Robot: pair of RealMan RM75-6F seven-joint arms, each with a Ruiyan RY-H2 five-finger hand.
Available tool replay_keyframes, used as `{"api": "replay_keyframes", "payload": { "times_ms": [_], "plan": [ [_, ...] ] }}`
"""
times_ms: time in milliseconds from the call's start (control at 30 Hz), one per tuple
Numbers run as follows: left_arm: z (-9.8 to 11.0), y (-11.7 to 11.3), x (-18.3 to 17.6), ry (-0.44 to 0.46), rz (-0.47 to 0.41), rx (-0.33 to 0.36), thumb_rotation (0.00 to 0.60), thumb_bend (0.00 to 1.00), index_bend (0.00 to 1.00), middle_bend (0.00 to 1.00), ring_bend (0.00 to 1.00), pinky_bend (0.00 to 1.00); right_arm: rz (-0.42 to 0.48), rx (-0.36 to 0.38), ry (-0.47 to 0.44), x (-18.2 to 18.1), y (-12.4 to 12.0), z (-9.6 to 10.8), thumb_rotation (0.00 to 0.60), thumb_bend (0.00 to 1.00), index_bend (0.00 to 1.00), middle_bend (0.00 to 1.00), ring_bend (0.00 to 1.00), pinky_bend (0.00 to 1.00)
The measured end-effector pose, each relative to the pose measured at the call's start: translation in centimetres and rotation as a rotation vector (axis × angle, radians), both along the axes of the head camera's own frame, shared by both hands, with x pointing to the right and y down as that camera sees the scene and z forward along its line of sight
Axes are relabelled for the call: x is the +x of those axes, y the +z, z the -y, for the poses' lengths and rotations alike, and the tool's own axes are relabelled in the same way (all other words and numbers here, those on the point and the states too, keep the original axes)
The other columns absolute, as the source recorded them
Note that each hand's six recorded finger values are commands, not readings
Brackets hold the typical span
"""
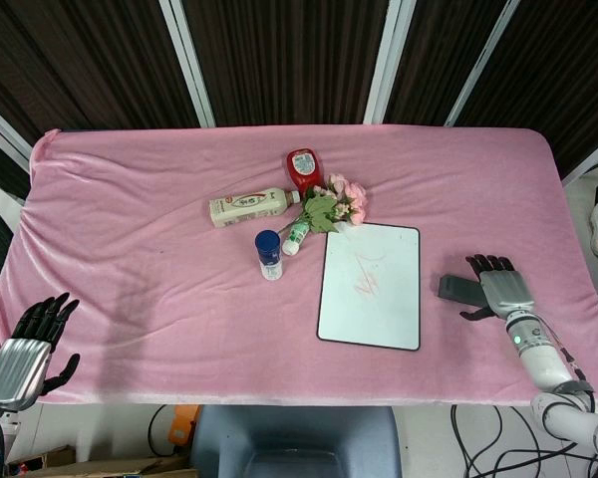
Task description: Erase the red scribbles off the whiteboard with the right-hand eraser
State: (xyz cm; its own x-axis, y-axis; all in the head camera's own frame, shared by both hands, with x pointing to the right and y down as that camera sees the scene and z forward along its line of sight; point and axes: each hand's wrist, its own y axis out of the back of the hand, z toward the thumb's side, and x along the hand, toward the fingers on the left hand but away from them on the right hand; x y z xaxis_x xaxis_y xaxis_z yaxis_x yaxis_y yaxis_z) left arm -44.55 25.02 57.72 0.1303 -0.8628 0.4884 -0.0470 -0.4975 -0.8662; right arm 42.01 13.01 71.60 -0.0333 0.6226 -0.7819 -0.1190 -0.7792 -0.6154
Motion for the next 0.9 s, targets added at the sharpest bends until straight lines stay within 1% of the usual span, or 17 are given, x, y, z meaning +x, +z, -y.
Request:
{"api": "replay_keyframes", "payload": {
  "times_ms": [200, 333, 433, 567, 600, 733, 900],
  "plan": [
    [-0.09, 0.02, 0.08, 0.002, 0.001, -0.002, 0.6, 0.39, 0.0, 0.0, 0.0, 0.1, 0.007, 0.0, -0.002, -0.02, 0.02, -0.05, 0.6, 0.29, 0.26, 0.23, 0.09, 0.12],
    [-0.09, -0.02, 0.05, -0.001, 0.001, -0.001, 0.6, 0.39, 0.0, 0.0, 0.0, 0.1, 0.016, 0.006, -0.011, -0.31, 0.01, -0.04, 0.6, 0.29, 0.31, 0.27, 0.13, 0.15],
    [-0.18, 0.04, 0.1, 0.001, 0.002, -0.007, 0.6, 0.39, 0.0, 0.0, 0.0, 0.1, 0.023, 0.015, -0.021, -0.65, 0.02, 0.0, 0.6, 0.29, 0.36, 0.29, 0.18, 0.2],
    [-0.22, 0.02, 0.27, 0.007, -0.003, -0.01, 0.6, 0.39, 0.0, 0.0, 0.0, 0.1, 0.018, 0.02, -0.032, -0.79, 0.2, -0.11, 0.6, 0.3, 0.45, 0.34, 0.3, 0.31],
    [-0.25, 0.01, 0.31, 0.009, -0.005, -0.01, 0.6, 0.39, 0.0, 0.0, 0.0, 0.1, 0.015, 0.018, -0.032, -0.79, 0.26, -0.15, 0.6, 0.3, 0.46, 0.34, 0.31, 0.33],
    [-0.29, -0.07, 0.36, 0.013, -0.01, -0.008, 0.6, 0.39, 0.0, 0.0, 0.0, 0.1, 0.004, 0.018, -0.033, -0.77, 0.41, -0.18, 0.6, 0.3, 0.48, 0.36, 0.33, 0.36],
    [-0.37, -0.18, 0.42, 0.017, -0.015, -0.006, 0.6, 0.39, 0.0, 0.0, 0.0, 0.1, -0.006, 0.023, -0.034, -0.82, 0.49, -0.1, 0.6, 0.3, 0.54, 0.42, 0.39, 0.42]
  ]
}}
